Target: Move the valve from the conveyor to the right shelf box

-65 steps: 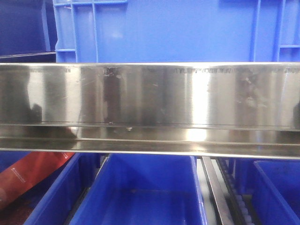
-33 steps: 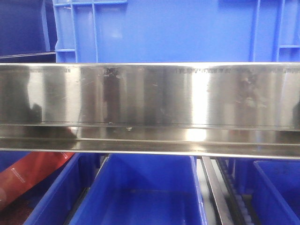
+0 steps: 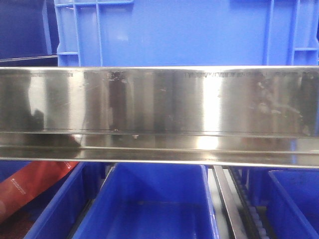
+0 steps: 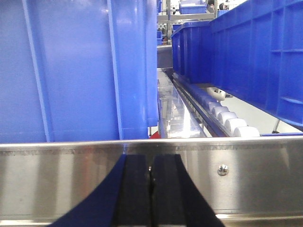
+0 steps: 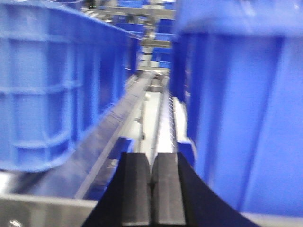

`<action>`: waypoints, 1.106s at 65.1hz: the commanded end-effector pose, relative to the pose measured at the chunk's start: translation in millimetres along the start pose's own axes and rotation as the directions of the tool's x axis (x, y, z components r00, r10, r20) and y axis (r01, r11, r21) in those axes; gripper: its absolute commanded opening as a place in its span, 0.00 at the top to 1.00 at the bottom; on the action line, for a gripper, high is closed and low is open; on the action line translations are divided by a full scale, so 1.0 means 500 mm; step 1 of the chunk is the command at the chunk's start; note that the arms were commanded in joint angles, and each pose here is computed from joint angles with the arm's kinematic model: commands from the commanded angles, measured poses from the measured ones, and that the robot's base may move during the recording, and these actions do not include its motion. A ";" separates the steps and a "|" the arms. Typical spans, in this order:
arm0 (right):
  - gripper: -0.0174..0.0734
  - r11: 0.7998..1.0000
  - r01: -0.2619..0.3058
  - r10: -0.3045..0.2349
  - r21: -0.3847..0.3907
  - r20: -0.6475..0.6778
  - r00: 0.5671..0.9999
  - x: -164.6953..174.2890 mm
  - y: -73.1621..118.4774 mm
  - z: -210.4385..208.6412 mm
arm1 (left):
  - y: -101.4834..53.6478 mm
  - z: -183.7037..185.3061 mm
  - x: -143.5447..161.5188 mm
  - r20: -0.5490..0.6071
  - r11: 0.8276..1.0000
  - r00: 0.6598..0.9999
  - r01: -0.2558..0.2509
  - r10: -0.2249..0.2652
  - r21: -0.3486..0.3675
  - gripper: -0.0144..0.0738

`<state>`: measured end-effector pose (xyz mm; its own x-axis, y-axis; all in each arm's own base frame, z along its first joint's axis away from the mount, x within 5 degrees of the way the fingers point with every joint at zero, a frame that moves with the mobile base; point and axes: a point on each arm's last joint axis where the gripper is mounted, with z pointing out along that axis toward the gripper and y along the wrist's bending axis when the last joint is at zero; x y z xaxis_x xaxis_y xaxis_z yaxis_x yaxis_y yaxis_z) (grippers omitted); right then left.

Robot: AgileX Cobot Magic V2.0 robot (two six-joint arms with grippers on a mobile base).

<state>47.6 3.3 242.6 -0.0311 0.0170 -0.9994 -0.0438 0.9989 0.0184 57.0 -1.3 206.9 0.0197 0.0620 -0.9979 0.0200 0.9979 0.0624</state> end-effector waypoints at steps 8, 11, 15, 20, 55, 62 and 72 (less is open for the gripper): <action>0.98 0.999 -0.019 0.018 0.041 0.032 0.999 0.043 -0.006 0.013 | 0.001 -0.001 -0.006 0.032 1.000 0.999 0.014 -0.014 -0.003 0.96; 0.98 0.999 -0.020 0.018 0.044 0.037 0.999 0.051 -0.007 0.015 | 0.001 -0.001 -0.006 0.032 1.000 0.999 0.014 -0.014 -0.003 0.96; 0.98 0.999 -0.020 0.018 0.046 0.039 0.999 0.059 -0.008 0.017 | 0.001 -0.001 -0.006 0.032 1.000 0.999 0.014 -0.014 -0.003 0.96; 0.98 0.999 -0.020 0.018 0.050 0.052 0.998 0.069 -0.009 0.019 | 0.001 -0.001 -0.006 0.032 1.000 0.999 0.014 -0.014 -0.003 0.96; 0.98 0.998 -0.019 0.014 0.053 0.083 0.996 0.065 -0.009 0.019 | 0.001 -0.001 -0.006 0.032 1.000 0.999 0.014 -0.014 -0.003 0.96; 0.98 0.998 -0.019 0.014 0.053 0.083 0.996 0.065 -0.009 0.019 | 0.001 -0.001 -0.006 0.032 1.000 0.999 0.014 -0.014 -0.003 0.96; 0.98 0.998 -0.019 0.014 0.053 0.083 0.996 0.065 -0.009 0.019 | 0.001 -0.001 -0.006 0.032 1.000 0.999 0.014 -0.014 -0.003 0.96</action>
<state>56.6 0.1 208.5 0.0257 0.0359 -0.9990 0.0017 0.9994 0.0360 57.0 -1.3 206.9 0.0197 0.0620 -0.9979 0.0200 0.9979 0.0624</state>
